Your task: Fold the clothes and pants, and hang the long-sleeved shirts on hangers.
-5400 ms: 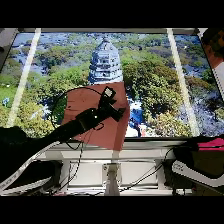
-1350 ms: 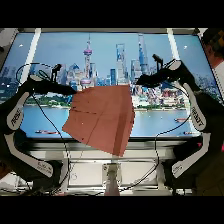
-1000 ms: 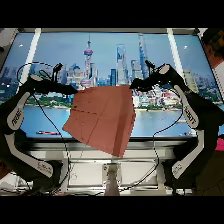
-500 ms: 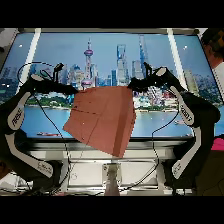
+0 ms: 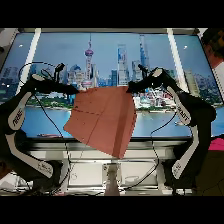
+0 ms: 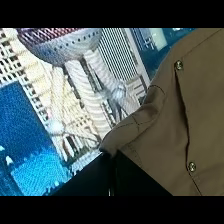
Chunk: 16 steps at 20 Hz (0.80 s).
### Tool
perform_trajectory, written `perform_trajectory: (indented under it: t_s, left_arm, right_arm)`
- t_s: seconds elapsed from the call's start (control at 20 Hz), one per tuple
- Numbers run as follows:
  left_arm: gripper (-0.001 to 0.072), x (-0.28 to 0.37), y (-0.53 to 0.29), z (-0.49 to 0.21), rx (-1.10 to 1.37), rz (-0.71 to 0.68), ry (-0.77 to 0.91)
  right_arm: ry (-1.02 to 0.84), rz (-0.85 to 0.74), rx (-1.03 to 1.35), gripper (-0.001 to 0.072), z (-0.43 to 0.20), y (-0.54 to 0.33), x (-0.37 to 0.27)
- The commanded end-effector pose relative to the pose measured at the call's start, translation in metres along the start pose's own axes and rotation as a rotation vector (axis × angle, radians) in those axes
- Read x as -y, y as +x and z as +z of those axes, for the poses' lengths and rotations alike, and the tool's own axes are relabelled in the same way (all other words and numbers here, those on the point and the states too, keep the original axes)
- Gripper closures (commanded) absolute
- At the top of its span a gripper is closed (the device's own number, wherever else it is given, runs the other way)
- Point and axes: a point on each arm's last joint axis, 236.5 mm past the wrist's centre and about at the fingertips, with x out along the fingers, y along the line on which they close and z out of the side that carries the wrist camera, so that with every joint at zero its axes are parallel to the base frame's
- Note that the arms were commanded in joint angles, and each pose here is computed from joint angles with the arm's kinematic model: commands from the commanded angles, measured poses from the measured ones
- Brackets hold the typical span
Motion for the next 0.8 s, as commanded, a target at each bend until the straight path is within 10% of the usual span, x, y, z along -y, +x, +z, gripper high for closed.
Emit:
perform_trajectory:
  t_s: [0.0,0.75]
  left_arm:
    - [0.0686,-0.002,-0.003,0.005,0.015,0.017,0.032]
    - [0.0689,0.043,-0.120,0.103,0.310,0.243,0.339]
  right_arm:
    - [-0.135,0.022,0.093,0.0703,0.033,-0.017,-0.025]
    - [-0.547,-0.003,0.237,0.0708,0.060,-0.124,-0.124]
